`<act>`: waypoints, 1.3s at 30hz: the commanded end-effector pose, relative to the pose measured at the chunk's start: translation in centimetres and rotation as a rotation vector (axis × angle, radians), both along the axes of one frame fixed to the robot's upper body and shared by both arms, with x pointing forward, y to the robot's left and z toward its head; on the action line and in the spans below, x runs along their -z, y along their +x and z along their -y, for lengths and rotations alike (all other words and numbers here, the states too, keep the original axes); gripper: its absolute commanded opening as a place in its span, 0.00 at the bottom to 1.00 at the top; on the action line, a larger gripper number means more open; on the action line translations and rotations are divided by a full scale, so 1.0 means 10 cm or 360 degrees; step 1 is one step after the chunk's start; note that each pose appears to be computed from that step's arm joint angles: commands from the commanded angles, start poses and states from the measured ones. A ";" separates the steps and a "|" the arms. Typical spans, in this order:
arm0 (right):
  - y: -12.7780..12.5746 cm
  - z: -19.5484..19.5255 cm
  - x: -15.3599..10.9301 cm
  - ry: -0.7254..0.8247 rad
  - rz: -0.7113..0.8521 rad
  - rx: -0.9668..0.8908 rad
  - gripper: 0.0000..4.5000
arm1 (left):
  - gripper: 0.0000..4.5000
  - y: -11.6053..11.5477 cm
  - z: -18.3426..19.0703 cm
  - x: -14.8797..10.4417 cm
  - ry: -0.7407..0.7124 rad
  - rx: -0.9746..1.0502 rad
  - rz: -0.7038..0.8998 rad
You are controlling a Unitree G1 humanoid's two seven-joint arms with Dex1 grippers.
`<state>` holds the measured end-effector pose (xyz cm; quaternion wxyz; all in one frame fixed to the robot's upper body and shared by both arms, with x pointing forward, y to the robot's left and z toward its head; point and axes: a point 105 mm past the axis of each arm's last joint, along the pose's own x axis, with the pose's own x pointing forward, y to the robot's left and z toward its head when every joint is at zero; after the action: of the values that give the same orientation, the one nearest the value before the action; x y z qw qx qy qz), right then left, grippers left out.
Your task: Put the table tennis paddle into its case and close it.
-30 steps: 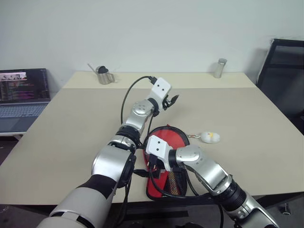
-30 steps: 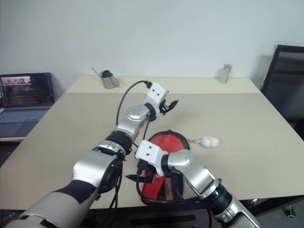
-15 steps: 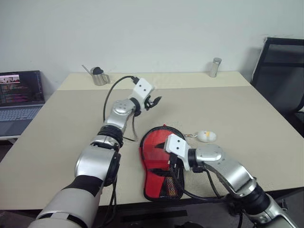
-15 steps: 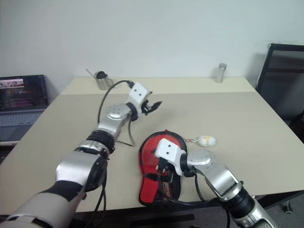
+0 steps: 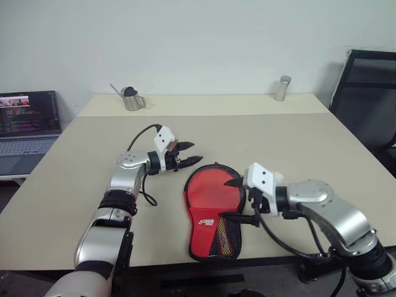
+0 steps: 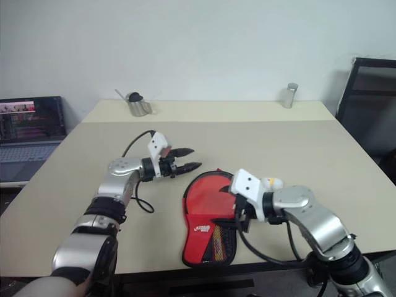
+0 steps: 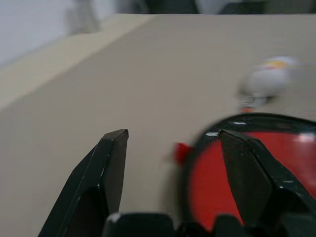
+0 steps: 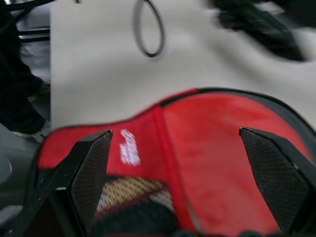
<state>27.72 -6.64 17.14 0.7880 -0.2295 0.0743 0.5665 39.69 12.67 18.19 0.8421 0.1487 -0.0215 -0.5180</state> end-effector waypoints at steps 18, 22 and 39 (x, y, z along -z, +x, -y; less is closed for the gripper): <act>0.80 0.97 0.02 -0.0548 0.0302 0.0309 1.00 | 0.70 -0.24 0.35 0.10 0.0315 0.0338 0.0100; 0.88 1.02 0.14 -0.0621 0.0269 0.0314 1.00 | 0.70 -0.24 0.42 0.16 0.0321 0.0360 0.0103; 1.18 1.08 0.44 -0.0721 0.0274 0.0429 1.00 | 0.70 -0.22 0.70 0.36 0.0364 0.0466 0.0087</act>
<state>39.22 -17.18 12.39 0.7874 -0.4260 0.1646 0.4141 37.39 6.46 13.50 0.7450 0.2364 0.0129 -0.6236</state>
